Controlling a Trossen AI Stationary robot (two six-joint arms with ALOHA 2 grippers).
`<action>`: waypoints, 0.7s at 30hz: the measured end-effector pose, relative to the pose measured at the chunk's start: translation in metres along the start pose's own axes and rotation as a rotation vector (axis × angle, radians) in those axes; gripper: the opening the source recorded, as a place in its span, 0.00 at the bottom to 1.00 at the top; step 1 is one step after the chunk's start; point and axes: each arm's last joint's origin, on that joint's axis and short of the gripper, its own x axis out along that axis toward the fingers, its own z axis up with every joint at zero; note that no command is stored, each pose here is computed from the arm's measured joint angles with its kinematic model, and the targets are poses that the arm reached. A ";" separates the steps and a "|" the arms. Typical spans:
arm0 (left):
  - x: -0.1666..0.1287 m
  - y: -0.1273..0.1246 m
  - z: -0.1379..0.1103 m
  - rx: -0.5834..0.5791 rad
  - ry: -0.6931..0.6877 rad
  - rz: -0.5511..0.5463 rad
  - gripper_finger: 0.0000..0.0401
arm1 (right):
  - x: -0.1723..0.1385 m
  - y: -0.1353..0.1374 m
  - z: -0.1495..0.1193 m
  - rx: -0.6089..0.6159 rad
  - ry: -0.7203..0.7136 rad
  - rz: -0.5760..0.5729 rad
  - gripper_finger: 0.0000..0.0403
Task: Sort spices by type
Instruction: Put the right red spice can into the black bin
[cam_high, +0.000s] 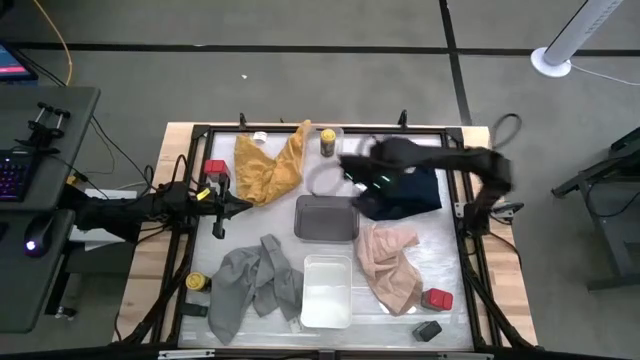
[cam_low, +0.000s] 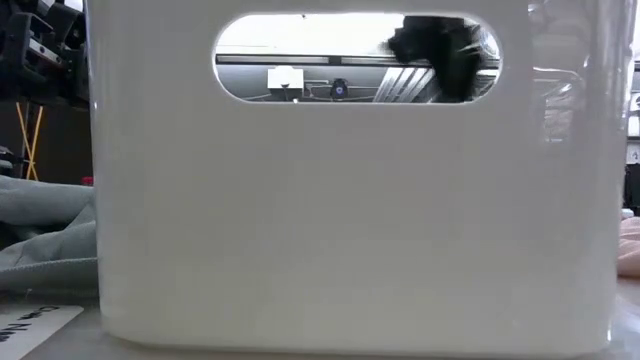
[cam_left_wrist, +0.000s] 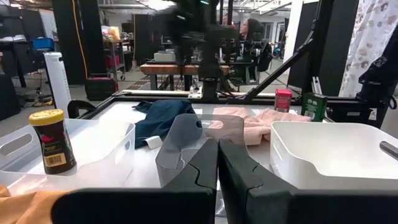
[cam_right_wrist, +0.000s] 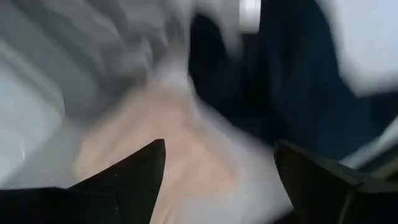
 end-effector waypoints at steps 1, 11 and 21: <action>0.000 0.000 0.000 0.000 0.000 0.000 0.00 | 0.003 -0.003 -0.019 0.060 0.025 0.011 0.73; 0.000 0.000 0.000 0.000 0.000 0.000 0.00 | 0.023 -0.012 -0.165 0.181 0.060 0.272 0.73; 0.000 0.000 0.000 0.000 0.000 0.000 0.00 | 0.058 0.009 -0.234 -0.233 0.056 0.311 0.73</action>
